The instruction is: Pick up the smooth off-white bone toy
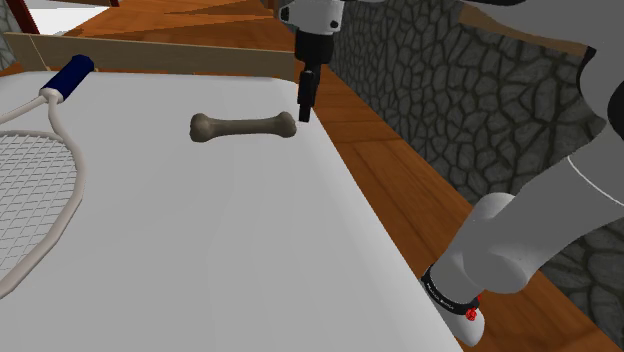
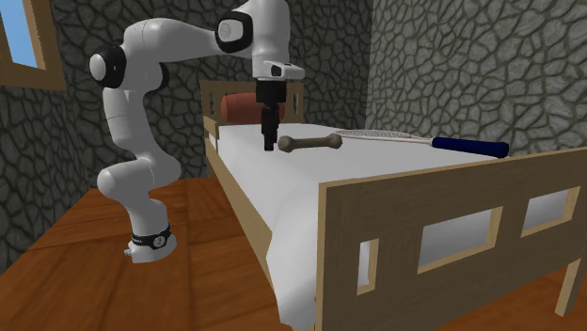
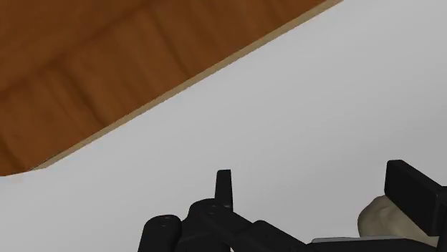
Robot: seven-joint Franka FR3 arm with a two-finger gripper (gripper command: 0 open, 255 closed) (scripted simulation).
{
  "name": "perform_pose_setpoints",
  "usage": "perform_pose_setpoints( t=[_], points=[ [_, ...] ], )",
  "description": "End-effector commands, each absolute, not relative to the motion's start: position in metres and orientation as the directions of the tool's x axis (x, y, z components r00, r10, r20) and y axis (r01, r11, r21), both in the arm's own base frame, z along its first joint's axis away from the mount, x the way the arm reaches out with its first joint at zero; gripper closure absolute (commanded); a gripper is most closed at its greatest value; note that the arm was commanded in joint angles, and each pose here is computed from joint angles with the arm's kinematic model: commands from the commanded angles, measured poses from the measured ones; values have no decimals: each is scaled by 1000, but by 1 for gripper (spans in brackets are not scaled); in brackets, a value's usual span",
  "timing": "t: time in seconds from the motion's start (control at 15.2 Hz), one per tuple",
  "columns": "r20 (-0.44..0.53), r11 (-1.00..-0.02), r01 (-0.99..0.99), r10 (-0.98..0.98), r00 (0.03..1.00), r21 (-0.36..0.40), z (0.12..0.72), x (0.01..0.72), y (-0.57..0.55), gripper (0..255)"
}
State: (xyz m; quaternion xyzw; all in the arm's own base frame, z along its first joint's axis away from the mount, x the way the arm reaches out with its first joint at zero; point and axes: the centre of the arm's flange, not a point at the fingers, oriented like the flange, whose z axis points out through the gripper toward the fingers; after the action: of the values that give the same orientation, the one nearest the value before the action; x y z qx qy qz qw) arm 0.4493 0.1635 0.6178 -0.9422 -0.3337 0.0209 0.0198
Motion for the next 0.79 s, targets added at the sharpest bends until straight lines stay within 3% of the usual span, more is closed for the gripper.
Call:
perform_pose_setpoints(
  t=[0.0, 0.73],
  points=[
    [-28, -725, 687, 689, 724, -48, 625, 459, 187, 0],
    [-43, -416, 909, 909, 414, -32, 648, 472, 321, 0]
  ],
)
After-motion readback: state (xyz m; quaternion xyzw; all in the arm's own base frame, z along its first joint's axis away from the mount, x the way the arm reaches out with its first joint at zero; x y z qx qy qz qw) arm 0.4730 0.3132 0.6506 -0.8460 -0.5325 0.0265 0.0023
